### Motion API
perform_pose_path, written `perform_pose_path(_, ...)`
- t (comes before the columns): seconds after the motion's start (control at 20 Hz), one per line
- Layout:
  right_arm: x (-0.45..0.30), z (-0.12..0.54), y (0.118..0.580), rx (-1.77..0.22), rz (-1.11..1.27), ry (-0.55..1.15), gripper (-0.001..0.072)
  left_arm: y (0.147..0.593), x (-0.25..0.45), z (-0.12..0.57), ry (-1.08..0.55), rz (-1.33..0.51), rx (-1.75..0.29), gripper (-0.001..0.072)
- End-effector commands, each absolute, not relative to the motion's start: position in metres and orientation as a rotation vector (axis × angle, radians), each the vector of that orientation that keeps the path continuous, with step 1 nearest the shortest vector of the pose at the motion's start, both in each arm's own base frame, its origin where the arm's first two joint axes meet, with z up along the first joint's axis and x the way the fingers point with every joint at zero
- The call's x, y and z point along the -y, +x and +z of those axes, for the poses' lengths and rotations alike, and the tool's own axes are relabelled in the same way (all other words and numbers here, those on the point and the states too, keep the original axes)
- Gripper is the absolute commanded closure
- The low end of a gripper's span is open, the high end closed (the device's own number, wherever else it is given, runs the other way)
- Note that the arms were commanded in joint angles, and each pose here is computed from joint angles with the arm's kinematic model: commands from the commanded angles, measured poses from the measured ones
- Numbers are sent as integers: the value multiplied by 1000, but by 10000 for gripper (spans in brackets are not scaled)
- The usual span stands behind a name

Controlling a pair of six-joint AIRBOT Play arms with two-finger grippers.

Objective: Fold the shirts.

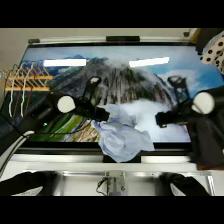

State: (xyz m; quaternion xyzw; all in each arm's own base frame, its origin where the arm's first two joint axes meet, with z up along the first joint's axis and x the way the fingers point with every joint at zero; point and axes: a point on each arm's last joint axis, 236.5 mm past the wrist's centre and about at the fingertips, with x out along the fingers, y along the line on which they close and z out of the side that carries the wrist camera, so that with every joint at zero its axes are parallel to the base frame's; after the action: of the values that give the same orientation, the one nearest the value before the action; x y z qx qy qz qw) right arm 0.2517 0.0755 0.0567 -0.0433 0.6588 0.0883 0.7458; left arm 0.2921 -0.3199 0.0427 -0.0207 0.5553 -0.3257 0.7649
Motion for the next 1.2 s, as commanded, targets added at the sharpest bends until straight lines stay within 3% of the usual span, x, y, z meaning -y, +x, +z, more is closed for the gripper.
perform_pose_path(0.0,-77,-24,210,-1729,309,-6,159,283,304,24,-24,-670,-1286,667)
perform_pose_path(0.15,-85,-48,205,-1833,376,374,159,283,283,16,42,-642,-1327,667)
perform_pose_path(0.25,-71,-63,203,-1877,317,475,158,288,277,15,42,-626,-1323,667)
perform_pose_path(0.3,-69,-70,202,-1887,303,497,156,291,277,15,36,-622,-1314,667)
perform_pose_path(0.35,-70,-77,199,-1895,311,492,69,294,277,16,31,-620,-1305,667)
perform_pose_path(0.4,-72,-83,196,-1902,317,479,61,296,278,16,29,-620,-1297,667)
perform_pose_path(0.7,-89,-110,199,-1884,288,443,61,298,280,18,21,-621,-1282,667)
perform_pose_path(0.9,-127,-105,210,-1836,335,516,66,298,281,18,17,-620,-1283,667)
perform_pose_path(0.95,-140,-101,209,-1829,388,517,216,298,281,18,17,-620,-1283,667)
perform_pose_path(1.05,-152,-96,205,-1838,428,501,657,299,281,19,27,-629,-1276,667)
perform_pose_path(1.15,-154,-77,209,-1820,468,474,651,302,280,32,76,-666,-1236,668)
